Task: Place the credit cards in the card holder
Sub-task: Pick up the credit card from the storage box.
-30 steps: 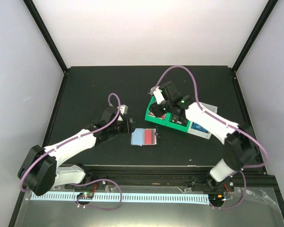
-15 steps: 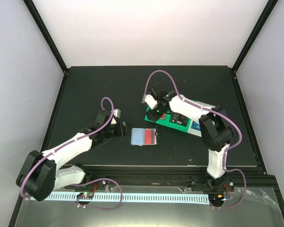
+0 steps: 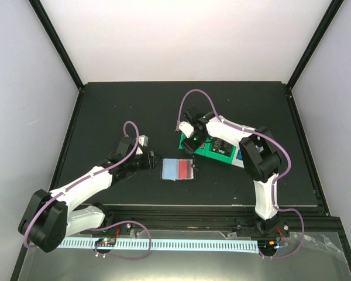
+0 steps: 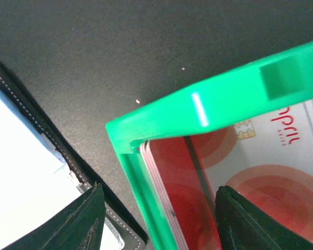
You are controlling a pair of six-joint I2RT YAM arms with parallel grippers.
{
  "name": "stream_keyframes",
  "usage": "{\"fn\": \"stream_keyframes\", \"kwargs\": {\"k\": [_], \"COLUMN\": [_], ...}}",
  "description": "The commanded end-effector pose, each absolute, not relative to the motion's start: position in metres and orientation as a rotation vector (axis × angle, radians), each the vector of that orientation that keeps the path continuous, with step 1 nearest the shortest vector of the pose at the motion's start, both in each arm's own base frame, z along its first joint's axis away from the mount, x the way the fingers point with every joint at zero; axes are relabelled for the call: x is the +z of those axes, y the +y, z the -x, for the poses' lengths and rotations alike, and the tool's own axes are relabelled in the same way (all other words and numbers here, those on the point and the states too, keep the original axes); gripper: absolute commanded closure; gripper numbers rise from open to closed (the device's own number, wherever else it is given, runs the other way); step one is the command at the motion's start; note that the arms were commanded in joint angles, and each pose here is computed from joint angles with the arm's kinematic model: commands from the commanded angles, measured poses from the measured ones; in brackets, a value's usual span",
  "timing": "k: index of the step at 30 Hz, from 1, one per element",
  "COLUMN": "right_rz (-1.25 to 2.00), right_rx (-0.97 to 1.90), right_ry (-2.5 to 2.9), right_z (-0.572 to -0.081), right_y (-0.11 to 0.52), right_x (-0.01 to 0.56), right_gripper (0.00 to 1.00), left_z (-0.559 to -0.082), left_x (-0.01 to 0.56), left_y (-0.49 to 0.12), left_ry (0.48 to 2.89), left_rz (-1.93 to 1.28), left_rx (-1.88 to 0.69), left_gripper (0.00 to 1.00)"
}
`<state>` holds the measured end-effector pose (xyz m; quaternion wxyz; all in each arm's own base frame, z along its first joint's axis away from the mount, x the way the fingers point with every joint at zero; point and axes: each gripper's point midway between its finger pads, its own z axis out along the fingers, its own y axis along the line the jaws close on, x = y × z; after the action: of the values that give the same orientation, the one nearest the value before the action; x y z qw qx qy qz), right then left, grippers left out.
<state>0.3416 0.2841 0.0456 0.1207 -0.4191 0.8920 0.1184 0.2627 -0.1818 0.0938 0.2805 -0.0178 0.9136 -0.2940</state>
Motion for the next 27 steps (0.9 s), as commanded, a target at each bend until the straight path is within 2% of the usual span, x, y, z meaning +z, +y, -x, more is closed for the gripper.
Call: {"fn": "stream_keyframes", "kwargs": {"k": [1,9,27], "right_rz": [1.248,1.252,1.186], "right_rx": [0.411,0.513,0.589], "right_ry": [2.63,2.591,2.594], "right_z": [-0.336,-0.33,-0.335], "right_y": [0.287,0.291,0.287], "right_x": [0.044,0.062,0.074], "right_gripper": [0.42,0.48,0.55], "left_z": [-0.266,-0.266,-0.267], "left_x": [0.096,0.094,0.087], "left_y": [-0.181,-0.18,-0.18], "left_ry": [2.439,2.446,2.471], "left_rz": [0.047,0.042,0.033], "left_rx": [-0.778,-0.774,-0.75], "left_gripper": [0.4,0.41,0.42]}}
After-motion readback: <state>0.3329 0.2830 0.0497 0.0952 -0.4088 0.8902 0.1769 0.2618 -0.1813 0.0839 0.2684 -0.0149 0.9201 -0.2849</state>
